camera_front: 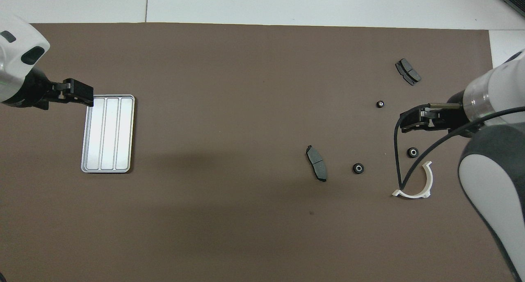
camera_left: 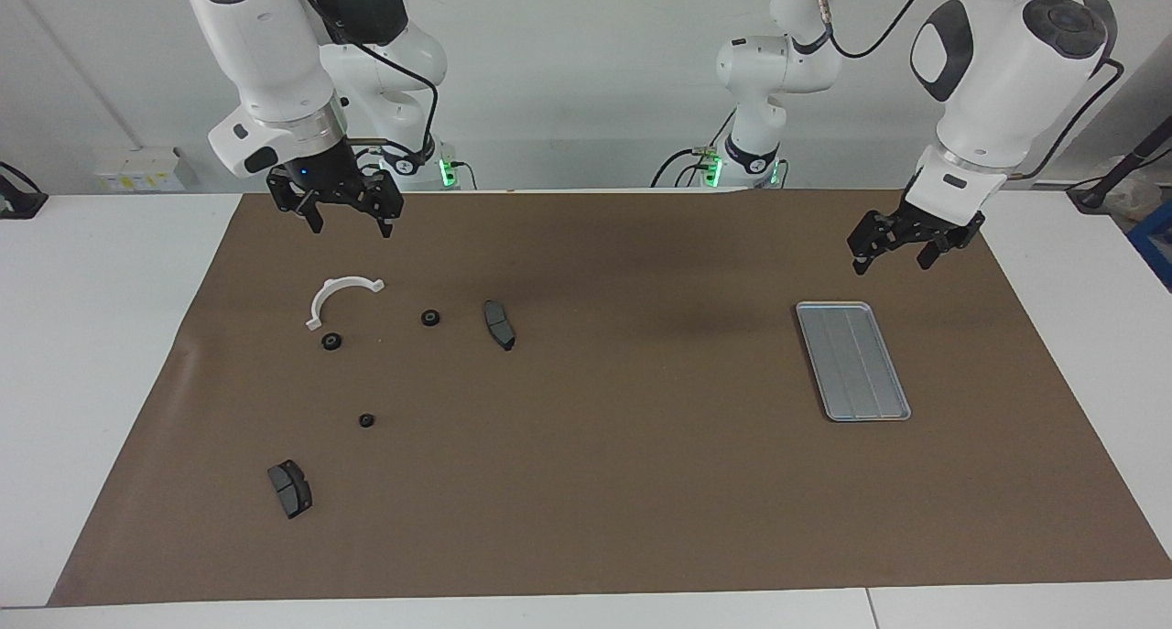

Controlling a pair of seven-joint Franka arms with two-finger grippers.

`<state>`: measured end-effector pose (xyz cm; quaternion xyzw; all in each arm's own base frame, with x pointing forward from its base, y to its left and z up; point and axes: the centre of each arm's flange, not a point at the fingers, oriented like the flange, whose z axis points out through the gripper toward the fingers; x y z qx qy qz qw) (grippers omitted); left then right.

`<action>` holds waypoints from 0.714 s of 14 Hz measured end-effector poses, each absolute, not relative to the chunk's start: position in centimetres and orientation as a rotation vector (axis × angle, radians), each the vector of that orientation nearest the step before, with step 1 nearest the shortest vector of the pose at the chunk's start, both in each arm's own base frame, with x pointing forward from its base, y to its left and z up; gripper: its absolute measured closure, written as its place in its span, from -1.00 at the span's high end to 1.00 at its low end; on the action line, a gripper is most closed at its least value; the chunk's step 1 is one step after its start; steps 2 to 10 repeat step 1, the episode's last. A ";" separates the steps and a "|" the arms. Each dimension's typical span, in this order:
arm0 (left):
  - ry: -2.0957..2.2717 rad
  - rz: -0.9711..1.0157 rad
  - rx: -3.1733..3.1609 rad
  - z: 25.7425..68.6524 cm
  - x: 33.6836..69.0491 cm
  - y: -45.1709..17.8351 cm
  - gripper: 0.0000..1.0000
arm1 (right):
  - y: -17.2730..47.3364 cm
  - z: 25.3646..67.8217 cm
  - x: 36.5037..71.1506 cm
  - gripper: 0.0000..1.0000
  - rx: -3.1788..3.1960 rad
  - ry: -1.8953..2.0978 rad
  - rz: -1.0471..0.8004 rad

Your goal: Place bearing gear from tray to pile

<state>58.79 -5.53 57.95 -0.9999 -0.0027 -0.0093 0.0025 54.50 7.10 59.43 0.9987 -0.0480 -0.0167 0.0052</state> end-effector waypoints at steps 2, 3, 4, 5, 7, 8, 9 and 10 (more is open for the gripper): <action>-0.008 -0.029 -3.137 57.9 58.8 -5.5 1.00 | 6.9 59.4 54.5 1.00 3.129 -0.146 -0.053; -0.008 -0.029 -3.137 57.9 58.8 -5.5 1.00 | 6.9 59.4 54.5 1.00 3.129 -0.146 -0.053; -0.008 -0.029 -3.137 57.9 58.8 -5.5 1.00 | 6.9 59.4 54.5 1.00 3.129 -0.146 -0.053; -0.008 -0.029 -3.137 57.9 58.8 -5.5 1.00 | 6.9 59.4 54.5 1.00 3.129 -0.146 -0.053; -0.008 -0.029 -3.137 57.9 58.8 -5.5 1.00 | 6.9 59.4 54.5 1.00 3.129 -0.146 -0.053; -0.008 -0.029 -3.137 57.9 58.8 -5.5 1.00 | 6.9 59.4 54.5 1.00 3.129 -0.146 -0.053; -0.008 -0.029 -3.137 57.9 58.8 -5.5 1.00 | 6.9 59.4 54.5 1.00 3.129 -0.146 -0.053; -0.008 -0.029 -3.137 57.9 58.8 -5.5 1.00 | 6.9 59.4 54.5 1.00 3.129 -0.146 -0.053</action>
